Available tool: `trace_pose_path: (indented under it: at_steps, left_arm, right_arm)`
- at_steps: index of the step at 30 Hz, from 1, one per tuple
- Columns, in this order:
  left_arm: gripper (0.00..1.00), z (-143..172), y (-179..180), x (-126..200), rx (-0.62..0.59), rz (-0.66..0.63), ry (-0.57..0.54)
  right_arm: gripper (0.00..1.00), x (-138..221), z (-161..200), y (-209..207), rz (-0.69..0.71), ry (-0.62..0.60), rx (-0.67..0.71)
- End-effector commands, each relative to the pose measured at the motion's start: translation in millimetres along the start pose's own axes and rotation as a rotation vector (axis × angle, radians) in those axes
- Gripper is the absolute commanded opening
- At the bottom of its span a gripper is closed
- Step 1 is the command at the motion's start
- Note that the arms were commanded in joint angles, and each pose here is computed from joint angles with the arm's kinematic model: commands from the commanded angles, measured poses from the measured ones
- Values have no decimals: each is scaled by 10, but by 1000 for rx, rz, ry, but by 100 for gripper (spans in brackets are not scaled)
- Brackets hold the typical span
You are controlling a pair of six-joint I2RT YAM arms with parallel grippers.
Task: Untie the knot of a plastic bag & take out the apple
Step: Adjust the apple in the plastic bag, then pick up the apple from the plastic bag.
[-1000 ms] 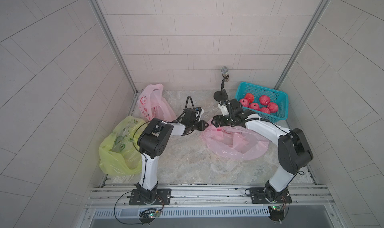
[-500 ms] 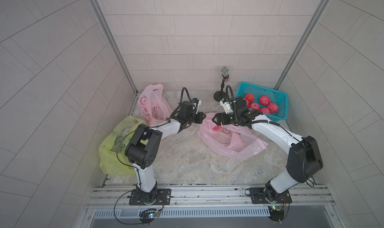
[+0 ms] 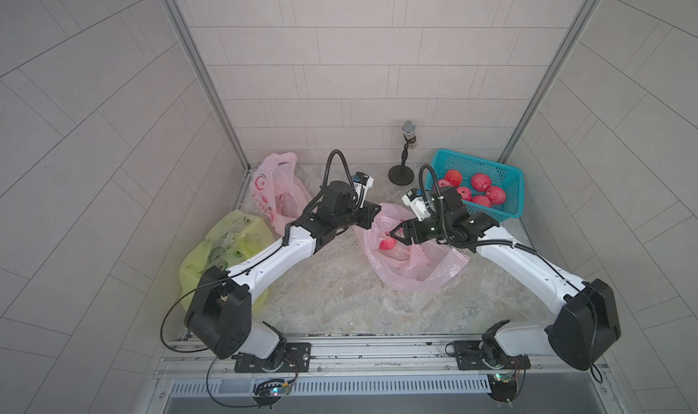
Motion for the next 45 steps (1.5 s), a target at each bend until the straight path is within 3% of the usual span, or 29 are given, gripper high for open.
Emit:
trace_pose_path:
  at_steps: [1,8,14,22,29,38,45]
  left_arm:
    - [0,49,9,36,1,-32,15]
    - [0,364,272,-80,26,-120,84]
    - [0,502,534,-128,54,-198,111]
    - [0,637,910,-248,83,-327,160]
    - [1,702,1053,-424,88,-333,168]
    - [1,922,1172,-538,131,-336,218]
    - [1,953,1225,-522,153,-343,217]
  right_arm:
    - [74,-101,237,87,-37,93,33]
    - [77,-358,423,-247,122,131,25]
    - [87,-507,320,-407,194,89,40]
    - [90,-761,176,-616,279,69,47]
    - [93,-948,61,-736,315,36,43]
    - [93,-1175,121,-896,358,63,30]
    - [84,-1221,169,-944,364,65,21]
Point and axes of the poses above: each gripper's point midway between its finger pads, its own x axis back along the fingers, its own y axis along the line the jaws close on, z = x × y, the point moved 3 cm from there along x, back along the fingers, and after that the axes turned 1 degree about -x, right-handed, at the moved point
